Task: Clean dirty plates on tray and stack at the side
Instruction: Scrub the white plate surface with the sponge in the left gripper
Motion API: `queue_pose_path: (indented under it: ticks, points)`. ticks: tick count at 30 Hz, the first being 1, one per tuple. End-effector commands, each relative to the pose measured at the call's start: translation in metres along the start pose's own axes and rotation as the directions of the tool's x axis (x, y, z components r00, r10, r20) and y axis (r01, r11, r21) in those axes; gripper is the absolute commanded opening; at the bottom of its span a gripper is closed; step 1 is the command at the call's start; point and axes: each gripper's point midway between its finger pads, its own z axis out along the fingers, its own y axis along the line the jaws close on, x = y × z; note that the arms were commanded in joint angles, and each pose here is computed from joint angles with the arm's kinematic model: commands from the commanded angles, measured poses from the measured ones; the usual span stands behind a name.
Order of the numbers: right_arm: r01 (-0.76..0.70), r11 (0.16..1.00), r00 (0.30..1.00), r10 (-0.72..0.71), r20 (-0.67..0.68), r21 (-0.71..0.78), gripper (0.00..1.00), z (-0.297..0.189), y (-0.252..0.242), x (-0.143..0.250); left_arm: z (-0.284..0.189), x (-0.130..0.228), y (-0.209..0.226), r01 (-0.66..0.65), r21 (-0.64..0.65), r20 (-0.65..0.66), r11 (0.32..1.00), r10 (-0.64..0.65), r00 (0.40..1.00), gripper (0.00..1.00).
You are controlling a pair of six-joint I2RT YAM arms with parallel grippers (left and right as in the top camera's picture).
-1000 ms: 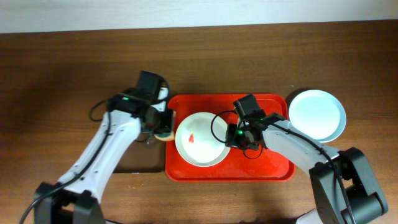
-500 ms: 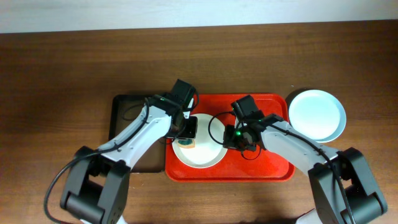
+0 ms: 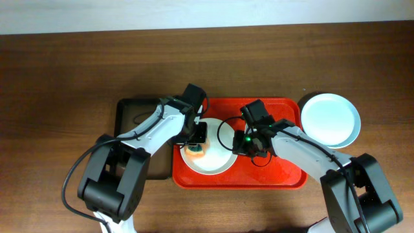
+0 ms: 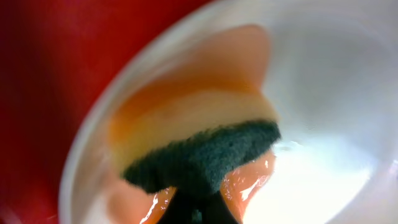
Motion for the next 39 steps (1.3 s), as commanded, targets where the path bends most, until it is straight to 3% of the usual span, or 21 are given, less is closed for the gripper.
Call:
queue_pose_path:
  ticks: [1, 5, 10, 15, 24, 28, 31, 33, 36, 39]
  points:
    - [0.001, 1.0, 1.0, -0.001, -0.008, 0.008, 0.04, 0.003, -0.001, 0.003, 0.012, 0.023, -0.03, -0.031, 0.217, -0.118, 0.976, 0.057, 0.991, 0.0]
    - [0.001, 1.0, 1.0, -0.001, -0.008, 0.008, 0.04, 0.003, -0.001, 0.003, -0.051, -0.005, -0.029, -0.027, 0.315, 0.041, 0.949, 0.014, 0.999, 0.0]
    - [0.001, 1.0, 1.0, -0.001, -0.007, 0.008, 0.04, 0.003, -0.001, 0.003, -0.103, -0.019, -0.01, -0.062, 0.173, 0.24, 0.983, 0.019, 0.971, 0.0]
    - [0.001, 1.0, 1.0, -0.001, -0.008, 0.008, 0.04, 0.003, -0.001, 0.003, -0.068, -0.003, -0.003, -0.079, -0.003, 0.192, 0.997, 0.079, 0.978, 0.0]
    - [0.001, 1.0, 1.0, -0.001, -0.007, 0.008, 0.04, 0.003, -0.001, 0.003, 0.01, 0.011, 0.019, -0.013, -0.122, 0.072, 0.992, 0.022, 0.997, 0.0]
    - [0.001, 1.0, 1.0, -0.001, -0.007, 0.008, 0.04, 0.003, -0.001, 0.003, 0.026, 0.034, -0.019, -0.022, 0.115, -0.069, 0.993, 0.03, 0.997, 0.0]
    - [0.001, 1.0, 1.0, -0.001, -0.007, 0.008, 0.04, 0.003, -0.001, 0.003, 0.001, 0.027, -0.057, -0.069, 0.334, -0.048, 0.94, 0.09, 0.995, 0.0]
    - [0.001, 1.0, 1.0, -0.001, -0.008, 0.008, 0.04, 0.003, -0.001, 0.003, -0.018, 0.015, -0.063, -0.106, 0.379, 0.005, 0.919, 0.113, 0.994, 0.0]
    - [0.001, 1.0, 1.0, -0.001, -0.008, 0.008, 0.04, 0.003, -0.001, 0.003, -0.065, -0.016, -0.047, -0.126, 0.321, 0.174, 0.938, 0.073, 0.982, 0.0]
    - [0.001, 1.0, 1.0, -0.001, -0.008, 0.008, 0.04, 0.003, -0.001, 0.003, -0.067, -0.016, -0.018, -0.089, 0.16, 0.194, 0.983, 0.057, 0.979, 0.0]
